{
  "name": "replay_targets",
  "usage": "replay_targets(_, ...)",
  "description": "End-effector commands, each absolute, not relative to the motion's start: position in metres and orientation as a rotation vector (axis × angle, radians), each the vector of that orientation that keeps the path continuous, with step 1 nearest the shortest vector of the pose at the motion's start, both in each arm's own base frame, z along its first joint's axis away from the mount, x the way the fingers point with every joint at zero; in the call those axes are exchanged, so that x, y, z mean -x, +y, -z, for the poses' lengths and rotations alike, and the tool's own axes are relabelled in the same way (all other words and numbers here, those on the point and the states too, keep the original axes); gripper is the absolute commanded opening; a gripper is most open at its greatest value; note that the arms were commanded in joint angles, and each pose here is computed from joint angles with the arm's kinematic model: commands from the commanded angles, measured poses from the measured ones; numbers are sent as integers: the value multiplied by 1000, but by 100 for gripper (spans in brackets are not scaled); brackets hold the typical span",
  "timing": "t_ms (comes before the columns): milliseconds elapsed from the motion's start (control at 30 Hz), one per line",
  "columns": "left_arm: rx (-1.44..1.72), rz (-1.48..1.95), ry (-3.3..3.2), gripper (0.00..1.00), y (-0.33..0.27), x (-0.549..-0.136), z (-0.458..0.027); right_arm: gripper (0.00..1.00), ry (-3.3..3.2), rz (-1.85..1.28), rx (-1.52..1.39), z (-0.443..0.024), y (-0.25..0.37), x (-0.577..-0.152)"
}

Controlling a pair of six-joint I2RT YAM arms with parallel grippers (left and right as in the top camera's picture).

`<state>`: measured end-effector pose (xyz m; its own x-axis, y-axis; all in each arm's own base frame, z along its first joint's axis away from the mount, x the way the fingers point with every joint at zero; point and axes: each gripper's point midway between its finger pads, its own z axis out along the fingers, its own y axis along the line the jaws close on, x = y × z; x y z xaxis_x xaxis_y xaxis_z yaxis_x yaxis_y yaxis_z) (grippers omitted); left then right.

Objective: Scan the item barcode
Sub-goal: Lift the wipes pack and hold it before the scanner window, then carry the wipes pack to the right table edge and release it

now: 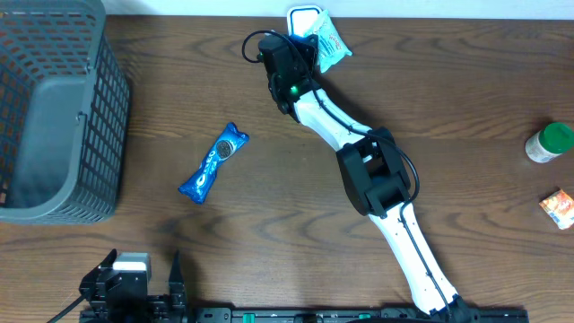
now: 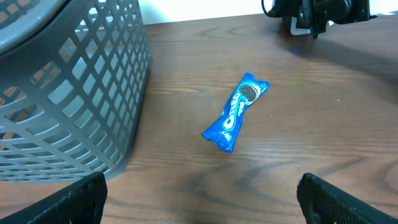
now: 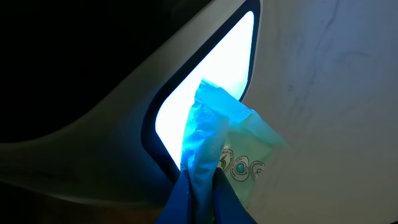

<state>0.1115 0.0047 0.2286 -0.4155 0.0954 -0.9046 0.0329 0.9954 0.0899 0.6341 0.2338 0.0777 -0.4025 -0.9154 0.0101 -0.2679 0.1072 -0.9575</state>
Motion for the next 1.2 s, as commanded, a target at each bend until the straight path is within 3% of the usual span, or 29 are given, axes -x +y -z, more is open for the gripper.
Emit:
replay_targets(0,-104,-65,1994,98,3,-110,-229,1,1750,1233,1173,-65,257,-629)
replay_targets(167,-104,-64,1994,97,3,-110,-229,1,1786,1178,1118,-63,264,-623)
replay_targets(367,-104,-64,1994,98,3,-110,-229,1,1878,1119,1014,-122,251,-606)
replay_targets(533,-104,-64,1994,98,3,-110,-229,1,2034,1150,914,-190,200,-567)
replay_targets(667,-104,-64,1994,98,3,-110,-229,1,2251,1097,703,-213,140,-524)
replay_targets(833,-104,-64,1994,98,3,-110,-229,1,2615,1013,349,-196,44,-475)
replay_targets(967,-104,-65,1994,98,3,-110,-229,1,2738,1057,10,-173,-38,-463)
replay_targets(1167,-104,-65,1994,98,3,-110,-229,1,2894,995,-225,-111,-120,-441)
